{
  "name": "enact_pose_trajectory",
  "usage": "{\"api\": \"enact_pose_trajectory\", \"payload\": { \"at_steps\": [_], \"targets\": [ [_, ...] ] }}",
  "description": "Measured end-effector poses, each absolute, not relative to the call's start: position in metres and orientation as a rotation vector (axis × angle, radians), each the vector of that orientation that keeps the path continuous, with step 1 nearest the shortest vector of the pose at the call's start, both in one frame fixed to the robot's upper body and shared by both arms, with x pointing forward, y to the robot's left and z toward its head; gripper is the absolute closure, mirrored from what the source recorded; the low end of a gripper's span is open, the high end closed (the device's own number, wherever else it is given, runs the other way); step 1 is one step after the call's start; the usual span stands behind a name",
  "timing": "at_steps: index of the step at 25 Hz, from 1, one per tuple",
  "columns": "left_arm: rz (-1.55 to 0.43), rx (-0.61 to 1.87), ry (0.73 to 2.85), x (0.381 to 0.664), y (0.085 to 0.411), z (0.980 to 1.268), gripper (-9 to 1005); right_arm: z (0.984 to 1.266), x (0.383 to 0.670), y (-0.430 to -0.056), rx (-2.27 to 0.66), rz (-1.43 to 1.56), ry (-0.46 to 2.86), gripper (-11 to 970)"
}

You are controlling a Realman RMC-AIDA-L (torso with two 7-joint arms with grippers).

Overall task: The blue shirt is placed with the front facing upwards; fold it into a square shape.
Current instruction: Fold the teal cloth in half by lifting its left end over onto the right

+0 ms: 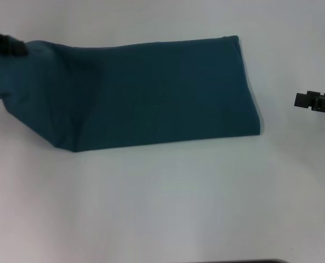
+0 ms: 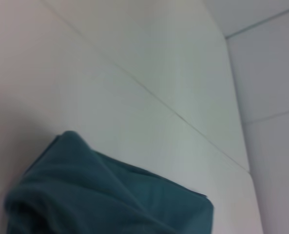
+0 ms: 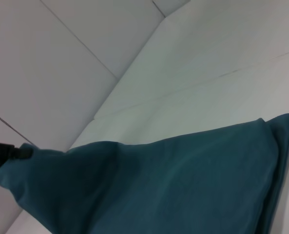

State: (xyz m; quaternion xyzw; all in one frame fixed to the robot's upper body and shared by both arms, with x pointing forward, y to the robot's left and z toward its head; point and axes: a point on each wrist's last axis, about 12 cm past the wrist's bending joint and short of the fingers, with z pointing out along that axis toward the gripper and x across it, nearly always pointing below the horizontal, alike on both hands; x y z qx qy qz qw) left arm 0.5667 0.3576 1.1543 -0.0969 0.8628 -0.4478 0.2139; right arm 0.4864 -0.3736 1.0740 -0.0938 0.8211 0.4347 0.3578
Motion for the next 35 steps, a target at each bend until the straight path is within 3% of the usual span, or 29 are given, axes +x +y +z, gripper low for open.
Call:
{"api": "enact_pose_trajectory", "payload": {
  "at_steps": [14,26,35],
  "targets": [
    [-1.284,-0.173,2.403,0.58,0.335,1.168,923,1.073,0.489,-0.372,-0.249,1.118,2.125,44],
    [-1.332,0.099,2.416,0.6,0.271,1.196,923,1.073,0.489,-0.371,-0.26,1.123,2.137,44],
    [-1.303,-0.026,2.384,0.592,0.298,1.19,924,1.072,0.491,-0.367,-0.26,1.13,2.132,43]
  ]
}}
